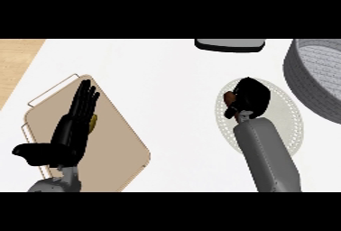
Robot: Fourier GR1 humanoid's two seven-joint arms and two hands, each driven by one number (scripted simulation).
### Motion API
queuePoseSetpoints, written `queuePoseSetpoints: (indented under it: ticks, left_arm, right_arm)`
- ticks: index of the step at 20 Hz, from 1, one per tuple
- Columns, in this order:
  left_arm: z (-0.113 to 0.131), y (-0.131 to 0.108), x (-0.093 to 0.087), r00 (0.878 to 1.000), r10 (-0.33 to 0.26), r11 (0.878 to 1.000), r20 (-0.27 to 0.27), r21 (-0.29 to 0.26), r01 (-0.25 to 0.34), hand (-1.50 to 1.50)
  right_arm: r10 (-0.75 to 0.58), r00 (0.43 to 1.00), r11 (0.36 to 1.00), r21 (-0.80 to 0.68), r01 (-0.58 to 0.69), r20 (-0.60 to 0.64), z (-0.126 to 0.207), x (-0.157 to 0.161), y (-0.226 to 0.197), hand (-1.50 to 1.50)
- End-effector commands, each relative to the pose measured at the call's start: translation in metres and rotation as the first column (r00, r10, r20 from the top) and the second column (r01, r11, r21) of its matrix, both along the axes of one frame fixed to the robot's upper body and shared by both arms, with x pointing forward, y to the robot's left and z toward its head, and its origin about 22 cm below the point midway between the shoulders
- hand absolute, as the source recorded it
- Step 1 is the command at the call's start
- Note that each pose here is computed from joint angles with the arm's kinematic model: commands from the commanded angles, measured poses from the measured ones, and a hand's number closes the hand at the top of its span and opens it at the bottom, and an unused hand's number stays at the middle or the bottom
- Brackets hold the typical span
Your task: Pick the sweet potato from the placemat and place it in the basket
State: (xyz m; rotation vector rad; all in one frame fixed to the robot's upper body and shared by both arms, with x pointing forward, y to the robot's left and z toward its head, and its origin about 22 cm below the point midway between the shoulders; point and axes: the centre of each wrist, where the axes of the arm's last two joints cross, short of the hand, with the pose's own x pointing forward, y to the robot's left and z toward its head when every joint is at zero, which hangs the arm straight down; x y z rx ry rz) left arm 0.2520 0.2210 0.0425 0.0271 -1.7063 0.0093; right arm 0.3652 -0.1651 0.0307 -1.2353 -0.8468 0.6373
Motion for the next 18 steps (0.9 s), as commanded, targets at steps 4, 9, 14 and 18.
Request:
queuePoseSetpoints:
  ticks: [4, 9, 14, 18]
  left_arm:
    - [0.001, -0.005, 0.001, 1.0, -0.009, 1.0, 0.008, -0.001, 0.009, 0.0]
    - [-0.011, 0.007, -0.017, 1.0, 0.018, 1.0, -0.02, -0.01, -0.018, 0.0]
    - [-0.003, -0.001, -0.003, 0.999, 0.032, 0.999, -0.033, 0.007, -0.031, 0.0]
    - [-0.005, 0.012, -0.002, 0.998, 0.056, 0.998, -0.029, 0.002, -0.056, 0.0]
  right_arm:
    - [-0.092, 0.937, 0.978, 0.207, 0.022, 0.336, 0.05, 0.046, 0.005, 1.5]
    - [-0.091, 0.86, 0.975, 0.22, -0.025, 0.502, 0.092, 0.067, 0.028, 1.5]
    - [-0.093, 0.831, 0.966, 0.252, -0.058, 0.549, 0.136, 0.075, 0.056, 1.5]
    - [-0.167, 0.839, 0.956, 0.293, 0.009, 0.518, 0.142, 0.08, 0.044, 1.5]
